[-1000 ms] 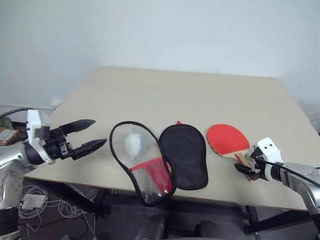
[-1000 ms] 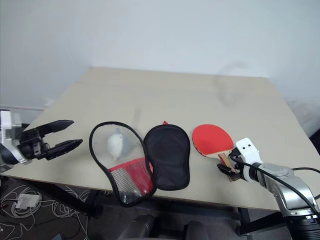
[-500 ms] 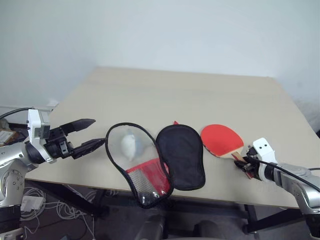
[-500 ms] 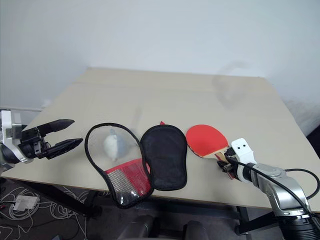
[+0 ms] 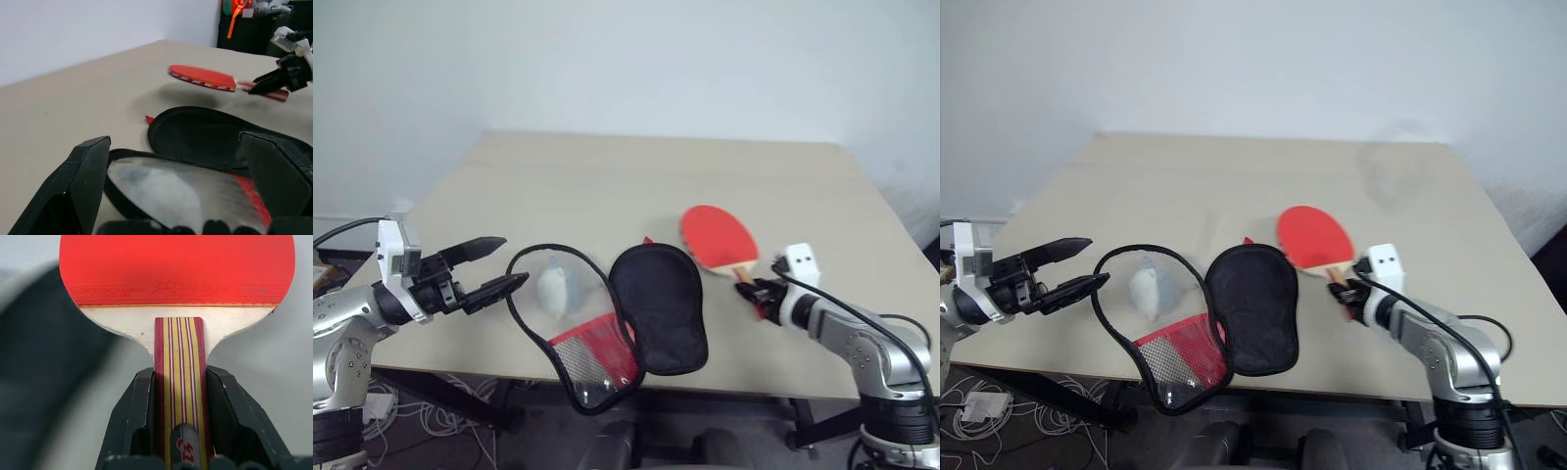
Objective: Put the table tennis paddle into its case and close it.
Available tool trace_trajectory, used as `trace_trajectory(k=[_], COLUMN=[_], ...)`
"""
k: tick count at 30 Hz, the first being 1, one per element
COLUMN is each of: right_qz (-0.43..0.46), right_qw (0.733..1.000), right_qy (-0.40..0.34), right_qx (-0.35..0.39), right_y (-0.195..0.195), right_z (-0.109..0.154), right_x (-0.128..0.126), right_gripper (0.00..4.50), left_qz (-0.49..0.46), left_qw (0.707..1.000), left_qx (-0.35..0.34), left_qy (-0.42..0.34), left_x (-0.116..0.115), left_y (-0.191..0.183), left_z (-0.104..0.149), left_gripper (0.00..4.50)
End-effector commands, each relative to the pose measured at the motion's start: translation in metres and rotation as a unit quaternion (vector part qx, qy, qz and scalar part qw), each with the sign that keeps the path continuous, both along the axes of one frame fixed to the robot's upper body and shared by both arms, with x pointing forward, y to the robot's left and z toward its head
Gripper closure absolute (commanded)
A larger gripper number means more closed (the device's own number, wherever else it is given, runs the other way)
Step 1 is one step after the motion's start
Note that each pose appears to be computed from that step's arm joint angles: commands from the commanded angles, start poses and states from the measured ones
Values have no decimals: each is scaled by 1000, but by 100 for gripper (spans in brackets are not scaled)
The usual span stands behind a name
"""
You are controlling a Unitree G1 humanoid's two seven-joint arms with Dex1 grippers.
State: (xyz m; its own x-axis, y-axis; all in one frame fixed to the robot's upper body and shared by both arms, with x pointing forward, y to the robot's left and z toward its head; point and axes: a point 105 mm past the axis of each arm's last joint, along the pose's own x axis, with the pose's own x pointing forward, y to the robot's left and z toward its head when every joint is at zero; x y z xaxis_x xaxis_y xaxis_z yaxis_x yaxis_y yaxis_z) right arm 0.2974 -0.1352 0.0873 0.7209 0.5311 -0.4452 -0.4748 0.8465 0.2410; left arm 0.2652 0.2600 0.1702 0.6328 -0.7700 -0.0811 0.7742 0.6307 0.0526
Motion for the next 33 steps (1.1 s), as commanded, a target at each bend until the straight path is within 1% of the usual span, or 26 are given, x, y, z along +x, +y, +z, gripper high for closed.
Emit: trace_trajectory(k=[1, 7, 12, 21, 29, 33], right_qz=[34, 85, 88, 44, 21, 9], right_qw=[999, 996, 995, 994, 994, 993], right_qy=[-24, 12, 49, 97, 105, 111], right_qx=[18, 31, 23, 15, -13, -32], right_y=[23, 50, 58, 65, 59, 50], right_z=[25, 24, 14, 3, -4, -9], right_x=[-7, -27, -34, -27, -21, -20], right_gripper=[339, 339, 339, 339, 339, 339], left_qz=[-3, -3, -2, -2, 2, 4], left_qw=[1000, 1000, 1000, 1000, 1000, 1000], left_qx=[12, 13, 14, 14, 15, 16], left_qy=[-21, -17, -15, -13, -12, -12], left_x=[-1, -2, -3, -5, -7, -7], left_y=[-3, -4, -4, -7, -7, -6], left_z=[8, 6, 5, 3, 2, 2], left_gripper=[0, 0, 0, 0, 0, 0])
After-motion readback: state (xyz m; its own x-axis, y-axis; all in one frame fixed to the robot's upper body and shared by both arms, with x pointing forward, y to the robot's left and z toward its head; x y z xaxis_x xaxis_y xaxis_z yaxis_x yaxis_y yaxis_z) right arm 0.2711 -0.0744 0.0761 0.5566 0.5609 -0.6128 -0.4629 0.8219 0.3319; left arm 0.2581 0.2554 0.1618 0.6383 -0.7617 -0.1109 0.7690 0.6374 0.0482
